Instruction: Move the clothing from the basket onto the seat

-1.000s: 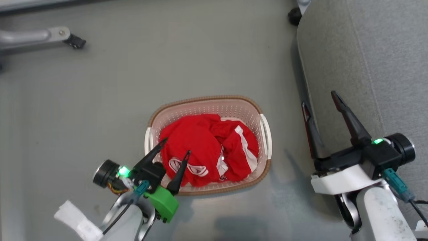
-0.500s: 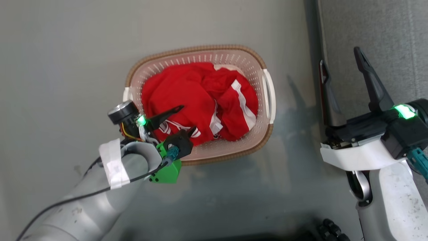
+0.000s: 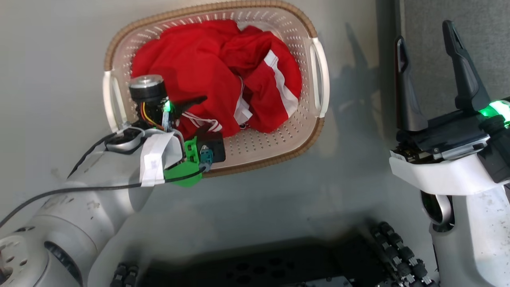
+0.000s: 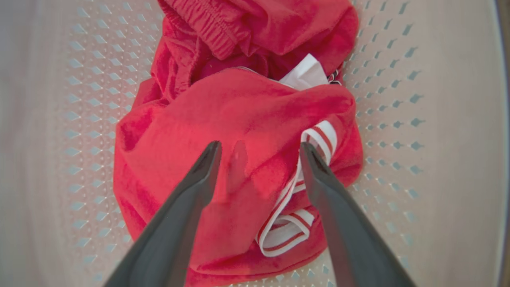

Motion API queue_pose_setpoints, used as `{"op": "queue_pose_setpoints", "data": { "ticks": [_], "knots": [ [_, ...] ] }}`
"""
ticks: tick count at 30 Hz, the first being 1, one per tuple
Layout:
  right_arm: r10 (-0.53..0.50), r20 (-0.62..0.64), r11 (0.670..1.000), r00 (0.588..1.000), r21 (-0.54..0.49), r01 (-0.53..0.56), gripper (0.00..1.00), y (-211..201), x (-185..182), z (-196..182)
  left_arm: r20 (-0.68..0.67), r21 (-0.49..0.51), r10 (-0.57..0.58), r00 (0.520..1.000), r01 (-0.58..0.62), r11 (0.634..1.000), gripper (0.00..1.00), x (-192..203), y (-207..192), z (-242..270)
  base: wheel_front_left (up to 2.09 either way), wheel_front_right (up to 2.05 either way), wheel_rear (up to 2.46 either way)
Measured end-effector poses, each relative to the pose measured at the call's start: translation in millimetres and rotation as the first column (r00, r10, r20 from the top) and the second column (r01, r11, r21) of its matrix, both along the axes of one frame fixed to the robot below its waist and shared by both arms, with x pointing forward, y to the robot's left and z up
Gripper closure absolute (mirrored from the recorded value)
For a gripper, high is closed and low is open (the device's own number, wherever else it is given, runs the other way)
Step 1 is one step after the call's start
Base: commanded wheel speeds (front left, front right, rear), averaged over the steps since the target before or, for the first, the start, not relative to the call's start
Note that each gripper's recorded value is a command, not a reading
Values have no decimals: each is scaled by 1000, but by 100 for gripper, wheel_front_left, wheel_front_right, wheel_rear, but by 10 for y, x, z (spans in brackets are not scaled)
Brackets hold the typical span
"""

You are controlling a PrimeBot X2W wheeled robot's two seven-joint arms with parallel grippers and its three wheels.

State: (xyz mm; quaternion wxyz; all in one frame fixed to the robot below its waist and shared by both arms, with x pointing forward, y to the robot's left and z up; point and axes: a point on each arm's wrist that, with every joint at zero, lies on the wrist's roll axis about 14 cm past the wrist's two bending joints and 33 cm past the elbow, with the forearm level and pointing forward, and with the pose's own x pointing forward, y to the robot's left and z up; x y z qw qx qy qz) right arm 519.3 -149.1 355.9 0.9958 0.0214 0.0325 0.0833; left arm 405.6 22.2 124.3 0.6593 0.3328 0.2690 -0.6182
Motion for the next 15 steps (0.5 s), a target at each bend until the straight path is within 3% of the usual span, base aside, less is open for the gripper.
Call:
{"op": "queue_pose_setpoints", "data": {
  "ticks": [7, 15],
  "knots": [
    [3, -44, 1000, 999, 3, -2, 0, -4, 16, -305, -33, 74, -82, 996, 84, 994, 0, -99, 80, -443, 0, 0, 0],
    [-1, -97, 1000, 995, 6, 1, 0, -20, -29, -580, -43, 96, -84, 996, 88, 991, 0, -38, 46, -708, 0, 0, 0]
  ]
}}
